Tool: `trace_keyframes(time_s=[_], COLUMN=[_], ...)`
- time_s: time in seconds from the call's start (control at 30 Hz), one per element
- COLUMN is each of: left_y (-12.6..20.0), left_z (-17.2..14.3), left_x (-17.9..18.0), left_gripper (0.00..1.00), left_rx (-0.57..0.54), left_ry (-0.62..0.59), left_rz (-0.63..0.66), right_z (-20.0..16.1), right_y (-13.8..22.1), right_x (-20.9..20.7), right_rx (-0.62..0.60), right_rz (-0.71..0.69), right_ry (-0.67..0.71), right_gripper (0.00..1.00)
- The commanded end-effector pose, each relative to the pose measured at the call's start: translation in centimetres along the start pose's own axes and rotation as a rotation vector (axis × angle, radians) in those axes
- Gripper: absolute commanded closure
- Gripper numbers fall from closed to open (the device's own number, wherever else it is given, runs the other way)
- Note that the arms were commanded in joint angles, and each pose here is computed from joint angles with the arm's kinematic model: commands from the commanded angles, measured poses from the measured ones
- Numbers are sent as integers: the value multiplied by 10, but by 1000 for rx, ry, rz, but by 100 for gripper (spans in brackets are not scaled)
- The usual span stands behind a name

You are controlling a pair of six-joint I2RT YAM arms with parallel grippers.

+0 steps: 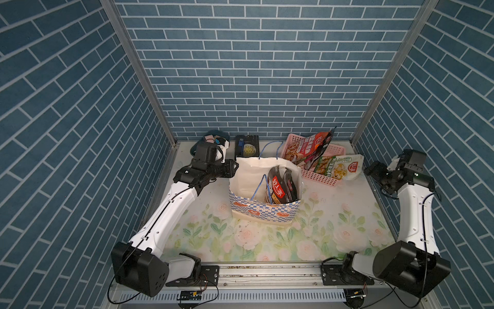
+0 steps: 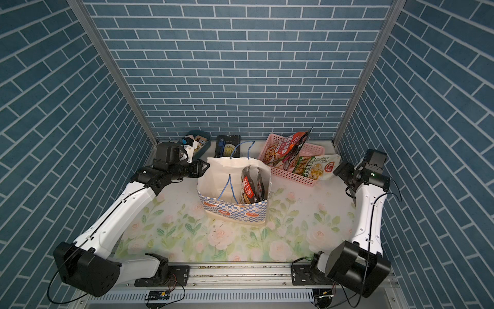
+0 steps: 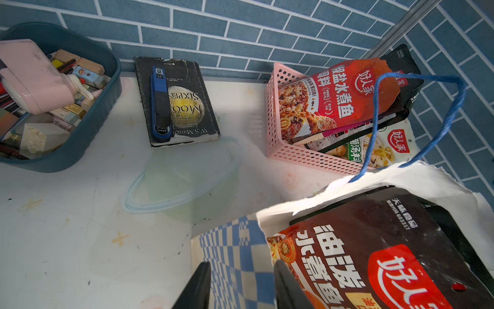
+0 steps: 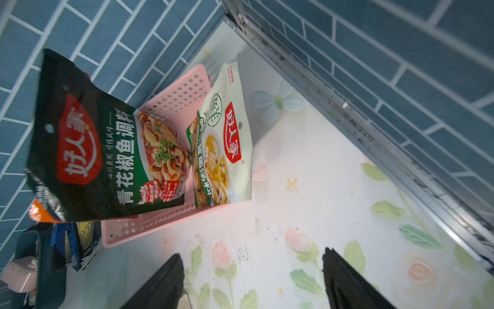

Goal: Place the condiment packets inside the bag
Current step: Pick up the condiment packet from the storage box.

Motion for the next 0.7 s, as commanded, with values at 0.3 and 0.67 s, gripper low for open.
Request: trace_keyframes(time_s=[0.3,0.67], left_y=[4,0], left_z=[-8,-12], left_x=[6,9], left_gripper=[58,58], left_rx=[-5,0], left_ry=[-10,-9], left_rz=[11,12], right_z=[0,3], right_y=[-89,-112], right_x=[-4,-10], right_rx=[-106,-125], right_rz=[372,375], right_ry=[-50,-55], right_gripper=[32,53])
Point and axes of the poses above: each gripper's point midway between its finger pads, its own y axis back along the fingers, its own x axis along the line the jaws close on, z = x × y, the point moved 9 cm from there along y, back along the fingers, and after that the axes turned 15 degrees about y, right-handed, at the moved point
